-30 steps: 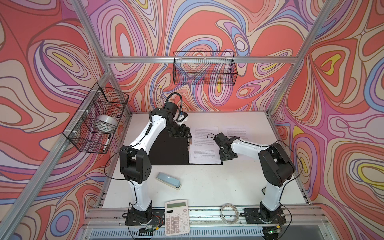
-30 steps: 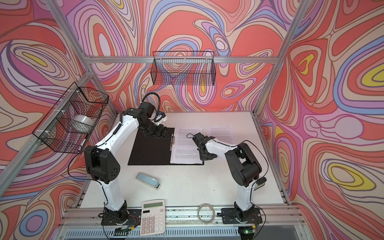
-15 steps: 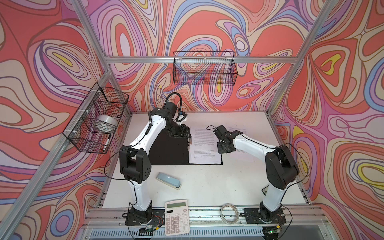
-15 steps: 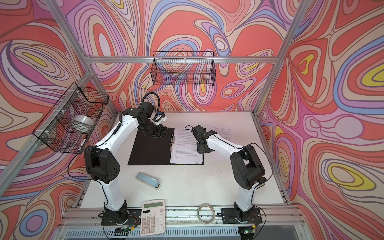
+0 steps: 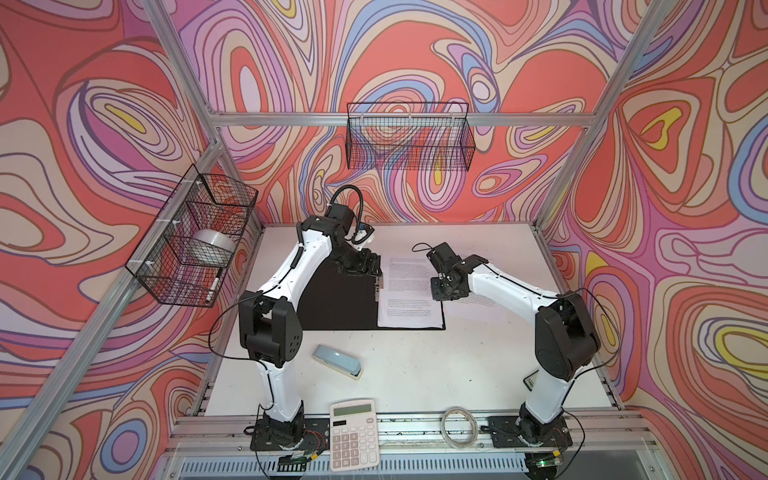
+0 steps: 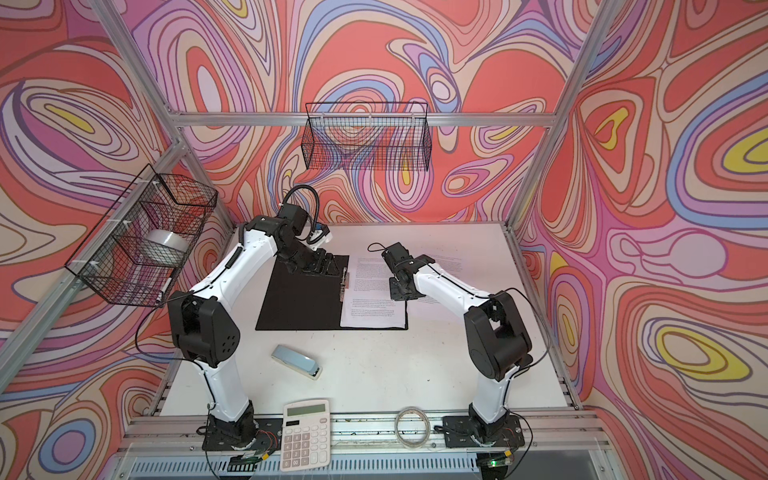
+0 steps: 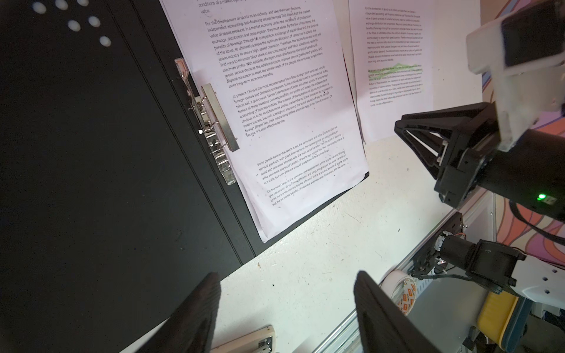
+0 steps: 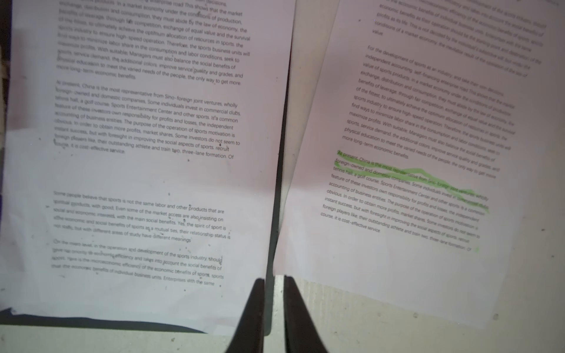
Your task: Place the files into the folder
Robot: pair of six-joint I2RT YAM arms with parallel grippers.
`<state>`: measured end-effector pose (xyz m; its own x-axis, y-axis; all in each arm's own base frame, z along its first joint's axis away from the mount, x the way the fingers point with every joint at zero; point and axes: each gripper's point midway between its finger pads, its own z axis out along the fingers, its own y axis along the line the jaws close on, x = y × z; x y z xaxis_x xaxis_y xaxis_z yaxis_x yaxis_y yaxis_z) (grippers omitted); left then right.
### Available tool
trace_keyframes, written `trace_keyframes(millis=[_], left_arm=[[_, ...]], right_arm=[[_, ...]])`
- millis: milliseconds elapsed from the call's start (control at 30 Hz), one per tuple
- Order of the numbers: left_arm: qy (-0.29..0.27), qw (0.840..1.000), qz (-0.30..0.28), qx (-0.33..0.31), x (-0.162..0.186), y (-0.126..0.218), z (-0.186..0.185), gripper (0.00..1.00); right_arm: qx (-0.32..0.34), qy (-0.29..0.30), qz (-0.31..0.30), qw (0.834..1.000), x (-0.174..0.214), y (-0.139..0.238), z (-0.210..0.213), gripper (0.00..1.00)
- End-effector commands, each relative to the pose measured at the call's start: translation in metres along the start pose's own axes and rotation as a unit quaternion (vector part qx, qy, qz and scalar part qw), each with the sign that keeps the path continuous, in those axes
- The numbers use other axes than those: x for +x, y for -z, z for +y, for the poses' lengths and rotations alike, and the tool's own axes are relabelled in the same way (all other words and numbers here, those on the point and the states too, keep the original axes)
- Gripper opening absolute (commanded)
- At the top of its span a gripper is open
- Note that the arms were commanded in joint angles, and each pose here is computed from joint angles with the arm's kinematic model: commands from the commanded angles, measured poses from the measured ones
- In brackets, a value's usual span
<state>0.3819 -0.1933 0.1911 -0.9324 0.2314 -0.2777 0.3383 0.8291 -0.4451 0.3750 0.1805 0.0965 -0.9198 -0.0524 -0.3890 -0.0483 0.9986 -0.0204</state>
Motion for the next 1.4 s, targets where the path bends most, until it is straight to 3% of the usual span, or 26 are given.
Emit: trace_keyframes(millis=[0,100,300,500,667,1367], left_arm=[[-0.007,1.0,-0.014,-0.002,0.005,0.017,-0.004,0.71],[-0.009,1.0,-0.018,0.007,0.005,0.018,-0.008,0.71],[-0.01,1.0,-0.014,0.02,0.006,0.019,-0.012,0.71],[-0.007,1.0,-0.008,0.028,0.007,0.016,-0.014,0.71],[-0.004,0.999,-0.007,0.032,0.007,0.015,-0.014,0.71],[0.002,0.999,-0.004,0.036,0.004,0.012,-0.014,0.71]], right_arm=[[0.012,-0.007,-0.002,1.0,0.003,-0.003,-0.003,0.27],[0.024,-0.013,0.01,1.0,0.008,-0.01,-0.006,0.34],[0.041,-0.026,0.027,0.998,0.022,-0.016,-0.014,0.35],[0.041,-0.027,0.046,0.998,0.034,-0.027,-0.014,0.44],[0.034,-0.024,0.059,0.997,0.038,-0.039,-0.009,0.43],[0.117,-0.001,0.081,0.99,0.052,-0.057,-0.035,0.38]])
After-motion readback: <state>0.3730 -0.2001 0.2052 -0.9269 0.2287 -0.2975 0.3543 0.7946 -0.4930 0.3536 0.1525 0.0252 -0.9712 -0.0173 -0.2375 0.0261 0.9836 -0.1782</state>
